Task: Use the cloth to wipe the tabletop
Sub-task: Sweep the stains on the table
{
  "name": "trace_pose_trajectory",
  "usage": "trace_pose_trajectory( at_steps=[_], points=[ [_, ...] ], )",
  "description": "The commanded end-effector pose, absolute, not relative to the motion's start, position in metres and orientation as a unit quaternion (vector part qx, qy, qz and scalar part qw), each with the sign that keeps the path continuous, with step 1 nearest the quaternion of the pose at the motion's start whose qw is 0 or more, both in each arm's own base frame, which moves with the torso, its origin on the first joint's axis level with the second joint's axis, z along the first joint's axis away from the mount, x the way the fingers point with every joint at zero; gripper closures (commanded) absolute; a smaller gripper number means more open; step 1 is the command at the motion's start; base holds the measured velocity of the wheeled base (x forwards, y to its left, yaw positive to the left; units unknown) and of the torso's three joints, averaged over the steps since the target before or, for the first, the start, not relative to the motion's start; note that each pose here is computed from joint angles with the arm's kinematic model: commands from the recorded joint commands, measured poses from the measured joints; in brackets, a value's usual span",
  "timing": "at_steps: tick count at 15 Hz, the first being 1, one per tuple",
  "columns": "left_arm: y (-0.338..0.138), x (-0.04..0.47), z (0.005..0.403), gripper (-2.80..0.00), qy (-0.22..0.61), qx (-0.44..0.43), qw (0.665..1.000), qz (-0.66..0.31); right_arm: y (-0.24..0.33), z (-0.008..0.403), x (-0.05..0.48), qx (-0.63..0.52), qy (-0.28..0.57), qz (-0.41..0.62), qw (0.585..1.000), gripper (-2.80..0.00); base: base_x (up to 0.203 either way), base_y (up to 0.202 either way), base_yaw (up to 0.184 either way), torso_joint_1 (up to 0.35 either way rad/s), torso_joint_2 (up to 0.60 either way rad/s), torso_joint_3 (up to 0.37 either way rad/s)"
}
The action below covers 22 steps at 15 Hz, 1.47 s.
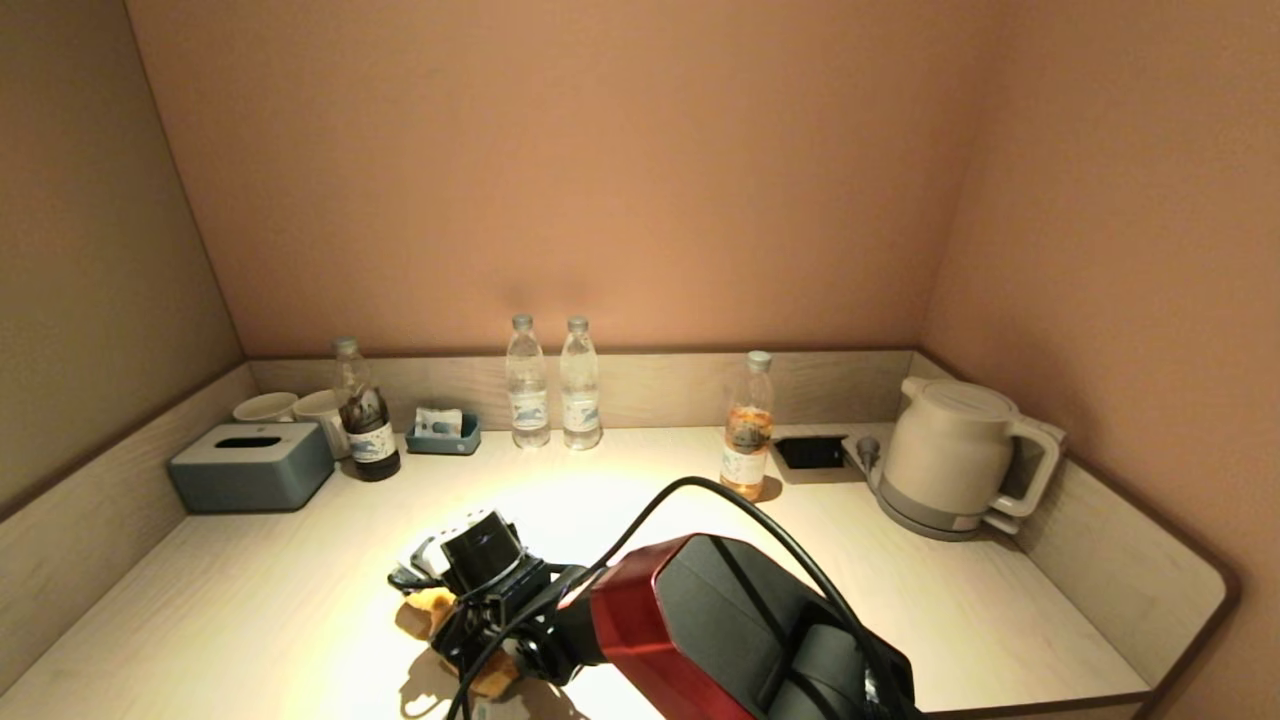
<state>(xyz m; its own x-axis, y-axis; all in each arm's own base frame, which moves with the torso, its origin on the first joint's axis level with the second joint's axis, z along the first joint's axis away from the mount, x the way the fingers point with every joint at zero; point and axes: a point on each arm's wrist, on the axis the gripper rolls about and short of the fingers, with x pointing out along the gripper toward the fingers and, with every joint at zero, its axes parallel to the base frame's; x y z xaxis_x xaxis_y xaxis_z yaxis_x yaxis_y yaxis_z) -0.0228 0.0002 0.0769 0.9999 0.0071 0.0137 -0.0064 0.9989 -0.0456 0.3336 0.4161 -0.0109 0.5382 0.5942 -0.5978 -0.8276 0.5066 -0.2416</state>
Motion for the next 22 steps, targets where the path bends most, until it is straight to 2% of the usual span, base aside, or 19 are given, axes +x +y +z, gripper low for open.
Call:
trace_pose_trajectory(
  at_steps=[1,9,22],
  points=[
    [0.0,-0.023,0.077,0.0,-0.008,-0.023,1.0,0.004,0.424,-0.011,0.332,-0.254,0.186,0.432,0.845,0.0,0.0,0.0,0.0,0.0,0.0,0.0],
    [0.0,-0.023,0.077,0.0,-0.007,-0.023,1.0,0.004,0.442,-0.002,0.32,-0.224,0.121,0.454,0.854,0.0,0.0,0.0,0.0,0.0,0.0,0.0],
    [0.0,-0.023,0.077,0.0,-0.008,-0.023,1.0,0.004,0.432,-0.023,0.334,-0.23,0.144,0.445,0.854,0.0,0.0,0.0,0.0,0.0,0.0,0.0]
  ],
)
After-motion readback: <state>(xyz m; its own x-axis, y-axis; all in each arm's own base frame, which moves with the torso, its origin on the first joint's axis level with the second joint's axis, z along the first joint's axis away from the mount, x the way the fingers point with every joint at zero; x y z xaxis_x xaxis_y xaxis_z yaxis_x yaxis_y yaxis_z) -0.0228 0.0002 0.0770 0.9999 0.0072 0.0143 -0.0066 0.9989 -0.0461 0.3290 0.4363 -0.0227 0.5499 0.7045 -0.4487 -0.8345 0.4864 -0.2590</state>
